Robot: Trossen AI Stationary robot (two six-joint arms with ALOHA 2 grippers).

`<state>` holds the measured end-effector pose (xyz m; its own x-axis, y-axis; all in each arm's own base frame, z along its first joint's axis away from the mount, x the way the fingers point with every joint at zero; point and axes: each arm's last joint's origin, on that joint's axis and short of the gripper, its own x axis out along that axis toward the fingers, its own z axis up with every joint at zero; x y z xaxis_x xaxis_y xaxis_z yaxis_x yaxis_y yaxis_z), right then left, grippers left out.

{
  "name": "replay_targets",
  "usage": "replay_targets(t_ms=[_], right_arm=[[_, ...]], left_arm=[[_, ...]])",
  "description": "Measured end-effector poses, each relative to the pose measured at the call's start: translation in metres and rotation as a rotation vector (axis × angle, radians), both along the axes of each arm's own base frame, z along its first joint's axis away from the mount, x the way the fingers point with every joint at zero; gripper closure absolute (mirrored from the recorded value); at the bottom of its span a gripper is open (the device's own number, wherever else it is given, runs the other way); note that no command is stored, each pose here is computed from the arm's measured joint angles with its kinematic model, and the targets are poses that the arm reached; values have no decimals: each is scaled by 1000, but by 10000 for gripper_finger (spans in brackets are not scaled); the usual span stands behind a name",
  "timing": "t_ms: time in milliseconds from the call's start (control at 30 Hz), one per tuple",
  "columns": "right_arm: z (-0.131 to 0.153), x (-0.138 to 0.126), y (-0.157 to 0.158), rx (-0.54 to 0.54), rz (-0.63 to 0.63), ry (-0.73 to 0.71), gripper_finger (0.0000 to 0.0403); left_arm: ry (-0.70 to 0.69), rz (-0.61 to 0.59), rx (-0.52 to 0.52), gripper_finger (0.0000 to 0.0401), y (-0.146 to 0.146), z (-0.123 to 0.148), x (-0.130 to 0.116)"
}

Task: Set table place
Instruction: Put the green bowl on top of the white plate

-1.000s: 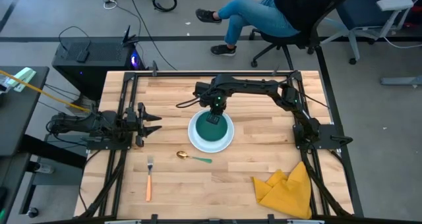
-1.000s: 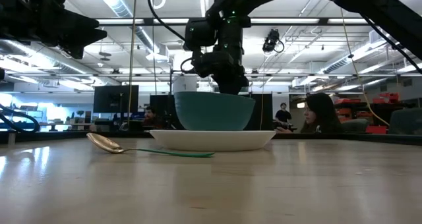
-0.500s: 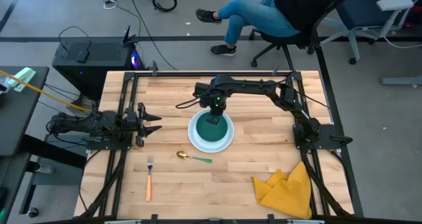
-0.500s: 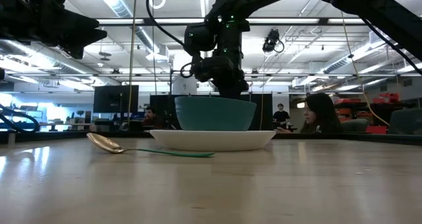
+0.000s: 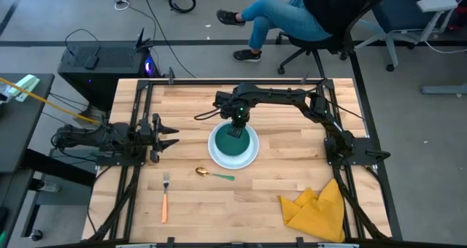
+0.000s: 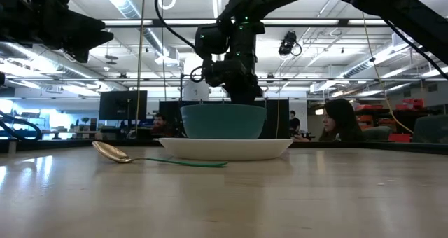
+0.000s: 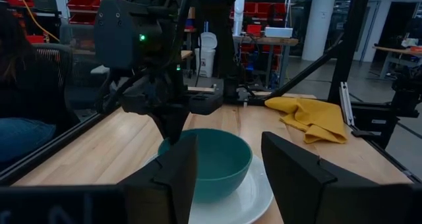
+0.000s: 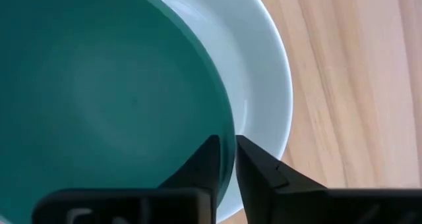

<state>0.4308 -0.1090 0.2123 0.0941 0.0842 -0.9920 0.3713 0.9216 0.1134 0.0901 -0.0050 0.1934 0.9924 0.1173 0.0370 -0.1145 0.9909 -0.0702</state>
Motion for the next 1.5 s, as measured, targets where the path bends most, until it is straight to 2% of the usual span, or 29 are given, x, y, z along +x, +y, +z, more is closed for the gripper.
replay_targets(t_ms=[1500], right_arm=[[7,-3,0,1,-19,-2,339]], left_arm=[[1,0,0,227,0,0,0]])
